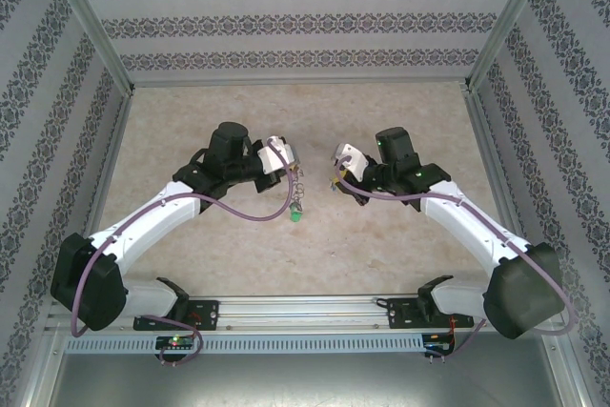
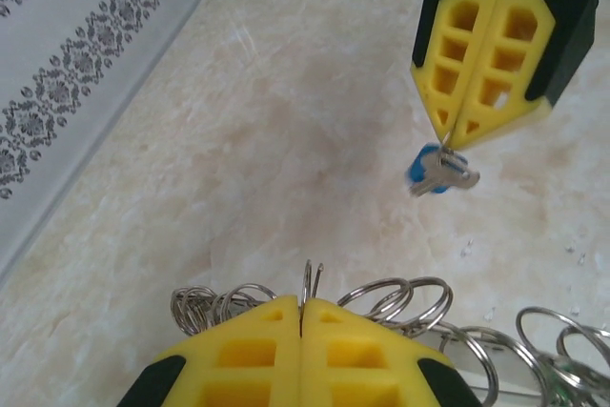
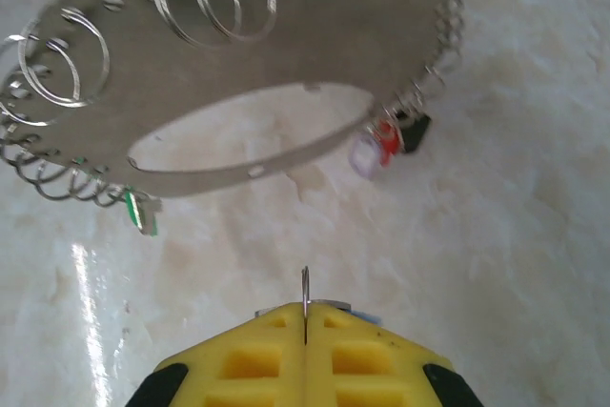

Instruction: Put the keys on the keyring

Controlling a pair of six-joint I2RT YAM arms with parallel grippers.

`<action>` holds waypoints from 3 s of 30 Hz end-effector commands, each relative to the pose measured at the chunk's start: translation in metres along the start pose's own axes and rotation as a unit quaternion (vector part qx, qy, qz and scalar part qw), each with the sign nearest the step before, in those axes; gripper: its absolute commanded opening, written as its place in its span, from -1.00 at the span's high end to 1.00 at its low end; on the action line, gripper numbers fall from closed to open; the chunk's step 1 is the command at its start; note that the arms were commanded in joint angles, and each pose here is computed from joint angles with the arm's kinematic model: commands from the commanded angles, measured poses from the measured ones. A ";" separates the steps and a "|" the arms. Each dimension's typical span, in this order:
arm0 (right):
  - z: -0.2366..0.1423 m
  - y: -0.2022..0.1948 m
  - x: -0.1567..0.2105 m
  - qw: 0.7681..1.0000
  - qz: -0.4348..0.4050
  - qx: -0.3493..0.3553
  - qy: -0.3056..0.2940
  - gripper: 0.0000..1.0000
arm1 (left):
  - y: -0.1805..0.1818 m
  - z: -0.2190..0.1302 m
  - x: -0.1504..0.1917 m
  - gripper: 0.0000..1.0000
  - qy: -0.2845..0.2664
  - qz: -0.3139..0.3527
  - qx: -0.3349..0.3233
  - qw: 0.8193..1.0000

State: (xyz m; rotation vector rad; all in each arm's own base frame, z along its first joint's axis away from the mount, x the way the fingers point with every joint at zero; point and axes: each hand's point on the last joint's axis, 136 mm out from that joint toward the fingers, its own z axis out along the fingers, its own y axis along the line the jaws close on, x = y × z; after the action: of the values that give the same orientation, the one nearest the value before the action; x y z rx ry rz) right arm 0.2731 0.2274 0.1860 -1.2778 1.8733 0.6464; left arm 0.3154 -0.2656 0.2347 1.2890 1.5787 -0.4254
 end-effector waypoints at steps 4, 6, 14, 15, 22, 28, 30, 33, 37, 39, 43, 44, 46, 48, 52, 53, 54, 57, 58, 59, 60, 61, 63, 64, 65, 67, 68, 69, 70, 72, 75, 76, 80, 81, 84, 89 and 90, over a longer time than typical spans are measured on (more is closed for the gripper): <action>-0.007 0.015 -0.035 0.997 -0.017 -0.047 -0.061 1.00 | 0.000 0.000 -0.031 1.00 -0.074 -0.005 0.008 0.997; -0.008 0.015 -0.042 0.996 -0.013 -0.051 -0.067 1.00 | -0.002 0.000 -0.035 1.00 -0.084 0.000 0.014 0.996; -0.012 0.015 -0.070 0.992 0.011 -0.079 -0.099 1.00 | -0.005 -0.001 -0.039 1.00 -0.091 0.000 0.025 0.996; -0.011 0.015 -0.073 0.991 0.016 -0.085 -0.103 1.00 | -0.006 -0.001 -0.040 1.00 -0.092 0.000 0.026 0.995; -0.006 0.016 -0.092 0.983 0.059 -0.132 -0.113 1.00 | 0.009 0.001 -0.040 1.00 -0.089 -0.039 -0.014 0.995; 0.005 0.011 -0.094 0.980 0.096 -0.144 -0.100 1.00 | 0.012 0.003 -0.043 1.00 -0.106 -0.076 -0.017 0.991; 0.007 0.007 -0.094 0.980 0.105 -0.138 -0.098 1.00 | 0.010 0.003 -0.045 1.00 -0.111 -0.078 -0.012 0.991; 0.011 -0.001 -0.092 0.982 0.112 -0.118 -0.093 1.00 | 0.010 0.002 -0.046 1.00 -0.110 -0.075 -0.011 0.991; 0.012 -0.005 -0.095 0.980 0.123 -0.116 -0.103 1.00 | 0.007 0.002 -0.045 1.00 -0.107 -0.069 -0.002 0.992; 0.012 -0.005 -0.096 0.980 0.125 -0.117 -0.106 1.00 | 0.006 0.002 -0.046 1.00 -0.105 -0.067 0.000 0.992; 0.011 -0.007 -0.097 0.978 0.132 -0.120 -0.111 1.00 | 0.006 0.002 -0.046 1.00 -0.106 -0.063 0.002 0.992; 0.011 -0.008 -0.097 0.978 0.135 -0.118 -0.111 1.00 | 0.006 0.002 -0.047 1.00 -0.108 -0.062 0.002 0.992; 0.010 -0.012 -0.095 0.977 0.142 -0.115 -0.110 1.00 | 0.006 0.001 -0.049 1.00 -0.112 -0.060 0.001 0.992; 0.009 -0.017 -0.093 0.977 0.150 -0.107 -0.112 1.00 | 0.006 -0.002 -0.052 1.00 -0.122 -0.052 -0.002 0.991; 0.005 -0.020 -0.095 0.970 0.174 -0.118 -0.122 1.00 | 0.003 -0.008 -0.060 1.00 -0.145 -0.036 -0.003 0.989; 0.005 -0.020 -0.094 0.968 0.180 -0.124 -0.121 1.00 | 0.004 -0.010 -0.061 1.00 -0.150 -0.035 -0.007 0.988; 0.005 -0.019 -0.094 0.967 0.185 -0.131 -0.120 1.00 | 0.005 -0.011 -0.063 1.00 -0.154 -0.034 -0.010 0.987; 0.004 -0.020 -0.090 0.961 0.202 -0.143 -0.122 1.00 | 0.004 -0.015 -0.067 1.00 -0.163 -0.026 -0.011 0.986; 0.003 -0.020 -0.090 0.959 0.207 -0.147 -0.124 1.00 | 0.005 -0.016 -0.069 1.00 -0.167 -0.024 -0.013 0.986; 0.001 -0.020 -0.091 0.957 0.211 -0.153 -0.127 1.00 | 0.005 -0.017 -0.070 1.00 -0.172 -0.021 -0.015 0.985; 0.000 -0.019 -0.092 0.955 0.214 -0.161 -0.128 1.00 | 0.005 -0.018 -0.071 1.00 -0.176 -0.022 -0.017 0.984; -0.001 -0.017 -0.092 0.953 0.216 -0.170 -0.128 1.00 | 0.006 -0.018 -0.071 1.00 -0.177 -0.022 -0.019 0.984; -0.003 -0.012 -0.094 0.947 0.223 -0.196 -0.127 1.00 | 0.007 -0.019 -0.073 1.00 -0.184 -0.024 -0.023 0.982; -0.003 -0.011 -0.094 0.944 0.229 -0.202 -0.124 1.00 | 0.007 -0.019 -0.075 1.00 -0.188 -0.026 -0.023 0.982; -0.003 -0.010 -0.094 0.942 0.231 -0.210 -0.124 1.00 | 0.008 -0.019 -0.076 1.00 -0.191 -0.027 -0.025 0.981; 0.000 -0.008 -0.092 0.940 0.236 -0.214 -0.118 1.00 | 0.009 -0.020 -0.078 1.00 -0.200 -0.030 -0.026 0.979; 0.001 -0.008 -0.090 0.939 0.240 -0.216 -0.116 1.00 | 0.009 -0.020 -0.080 1.00 -0.204 -0.030 -0.024 0.978; 0.001 -0.008 -0.090 0.939 0.241 -0.218 -0.116 1.00 | 0.008 -0.021 -0.081 1.00 -0.208 -0.030 -0.023 0.977; 0.002 -0.007 -0.090 0.938 0.242 -0.220 -0.115 0.99 | 0.008 -0.021 -0.082 1.00 -0.210 -0.030 -0.021 0.977; 0.000 -0.007 -0.091 0.937 0.244 -0.222 -0.116 0.81 | 0.006 -0.022 -0.084 1.00 -0.214 -0.027 -0.016 0.976; -0.004 -0.006 -0.094 0.940 0.233 -0.217 -0.121 0.49 | 0.005 -0.022 -0.086 1.00 -0.219 -0.026 -0.011 0.975; -0.006 -0.006 -0.094 0.942 0.230 -0.214 -0.122 0.44 | 0.004 -0.023 -0.086 1.00 -0.220 -0.027 -0.009 0.975; -0.016 -0.009 -0.092 0.951 0.206 -0.190 -0.128 0.38 | 0.002 -0.023 -0.088 1.00 -0.227 -0.029 -0.004 0.973; -0.019 -0.010 -0.090 0.956 0.197 -0.176 -0.128 0.35 | 0.002 -0.024 -0.088 1.00 -0.228 -0.030 -0.003 0.973; -0.028 -0.016 -0.083 0.971 0.158 -0.126 -0.130 0.27 | 0.001 -0.025 -0.090 1.00 -0.232 -0.032 0.001 0.972; -0.040 -0.002 -0.075 0.989 -0.002 -0.059 -0.134 0.24 | -0.005 -0.027 -0.094 1.00 -0.239 -0.027 0.019 0.970; -0.042 -0.002 -0.076 0.989 -0.022 -0.047 -0.136 0.24 | -0.007 -0.027 -0.095 1.00 -0.240 -0.027 0.026 0.970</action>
State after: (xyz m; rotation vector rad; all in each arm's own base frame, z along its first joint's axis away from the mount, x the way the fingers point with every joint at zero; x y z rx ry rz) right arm 0.2819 0.2397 0.2769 -1.0787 1.7291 1.0440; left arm 0.3048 -0.2916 0.2920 1.0730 1.3390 -0.7098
